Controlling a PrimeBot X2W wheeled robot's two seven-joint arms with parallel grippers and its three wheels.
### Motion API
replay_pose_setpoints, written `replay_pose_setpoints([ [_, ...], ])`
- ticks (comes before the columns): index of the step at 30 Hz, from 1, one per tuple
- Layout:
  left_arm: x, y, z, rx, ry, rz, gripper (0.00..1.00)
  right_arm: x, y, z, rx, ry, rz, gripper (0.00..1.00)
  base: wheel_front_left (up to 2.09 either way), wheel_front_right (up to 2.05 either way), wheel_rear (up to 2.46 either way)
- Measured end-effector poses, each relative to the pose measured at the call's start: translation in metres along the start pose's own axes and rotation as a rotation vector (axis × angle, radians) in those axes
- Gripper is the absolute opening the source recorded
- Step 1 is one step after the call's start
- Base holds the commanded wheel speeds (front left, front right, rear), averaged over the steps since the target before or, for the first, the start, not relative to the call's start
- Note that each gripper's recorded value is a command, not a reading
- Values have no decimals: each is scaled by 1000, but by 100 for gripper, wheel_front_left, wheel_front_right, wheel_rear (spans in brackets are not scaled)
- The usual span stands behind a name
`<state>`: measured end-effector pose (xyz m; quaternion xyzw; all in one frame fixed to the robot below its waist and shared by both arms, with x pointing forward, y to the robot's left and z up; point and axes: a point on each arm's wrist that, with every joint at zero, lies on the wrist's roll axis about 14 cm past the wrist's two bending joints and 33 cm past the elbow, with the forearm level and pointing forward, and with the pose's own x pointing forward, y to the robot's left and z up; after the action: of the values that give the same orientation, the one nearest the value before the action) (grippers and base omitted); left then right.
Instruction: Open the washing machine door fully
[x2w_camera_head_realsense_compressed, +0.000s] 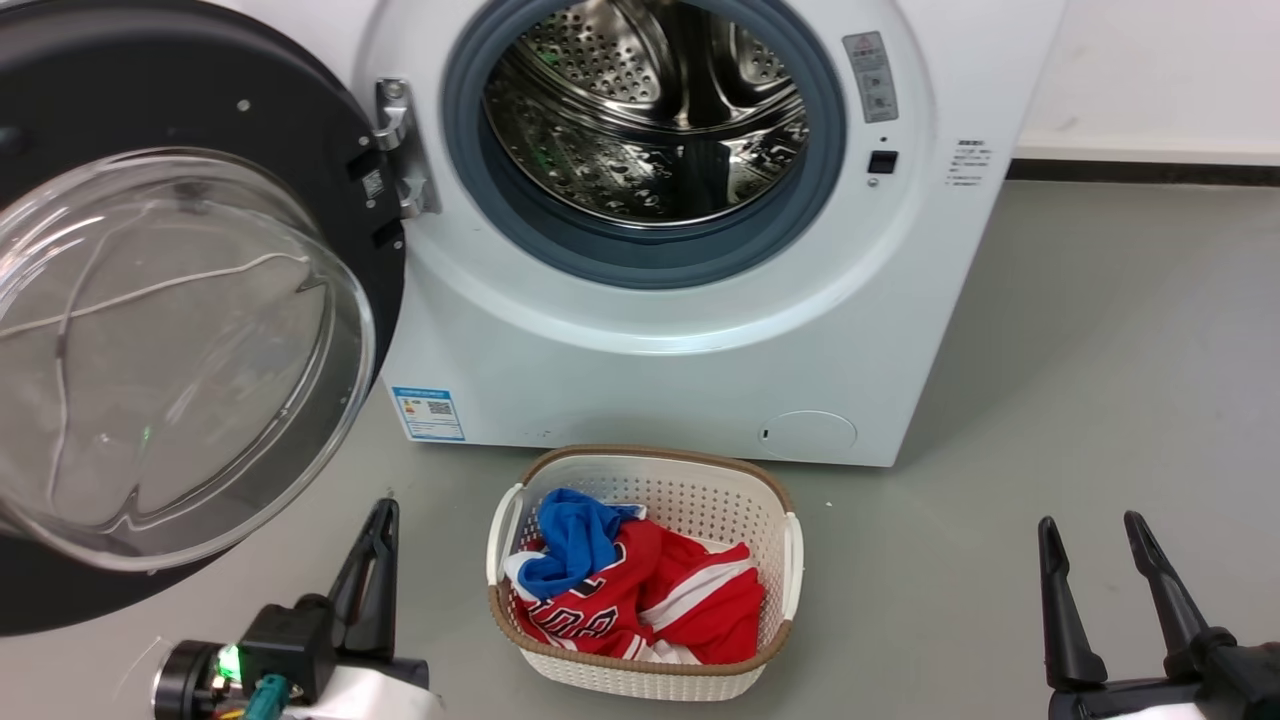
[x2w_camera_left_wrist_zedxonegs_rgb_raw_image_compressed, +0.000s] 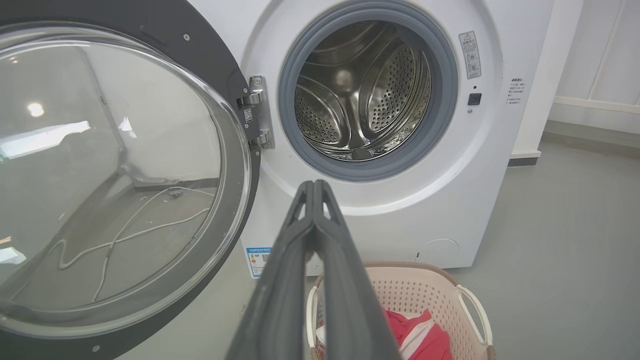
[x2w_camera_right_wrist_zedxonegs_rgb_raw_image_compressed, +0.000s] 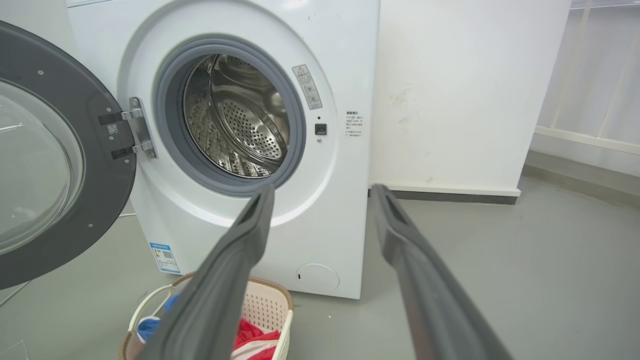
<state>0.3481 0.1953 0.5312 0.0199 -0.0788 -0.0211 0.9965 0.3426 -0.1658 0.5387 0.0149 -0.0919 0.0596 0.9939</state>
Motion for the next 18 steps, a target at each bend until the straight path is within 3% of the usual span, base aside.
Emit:
replay_pose_setpoints([
  [3, 0, -10, -6, -12, 17, -18, 0, -6, -7, -1, -2, 6, -23, 100, 0, 0, 0],
  [4, 0, -13, -7, -14, 21, -21, 22, -8, -9, -2, -3, 10, -31, 100, 0, 0, 0],
  [5, 0, -14, -9, -16, 27, -22, 78, -10, -10, -3, -2, 14, -37, 100, 0, 0, 0],
  [6, 0, -16, -11, -18, 33, -22, 100, -12, -12, -3, -3, 17, -42, 100, 0, 0, 0],
  [18, 2, -27, -15, -19, 44, -17, 100, -16, -16, -8, 13, 33, -60, 100, 0, 0, 0],
])
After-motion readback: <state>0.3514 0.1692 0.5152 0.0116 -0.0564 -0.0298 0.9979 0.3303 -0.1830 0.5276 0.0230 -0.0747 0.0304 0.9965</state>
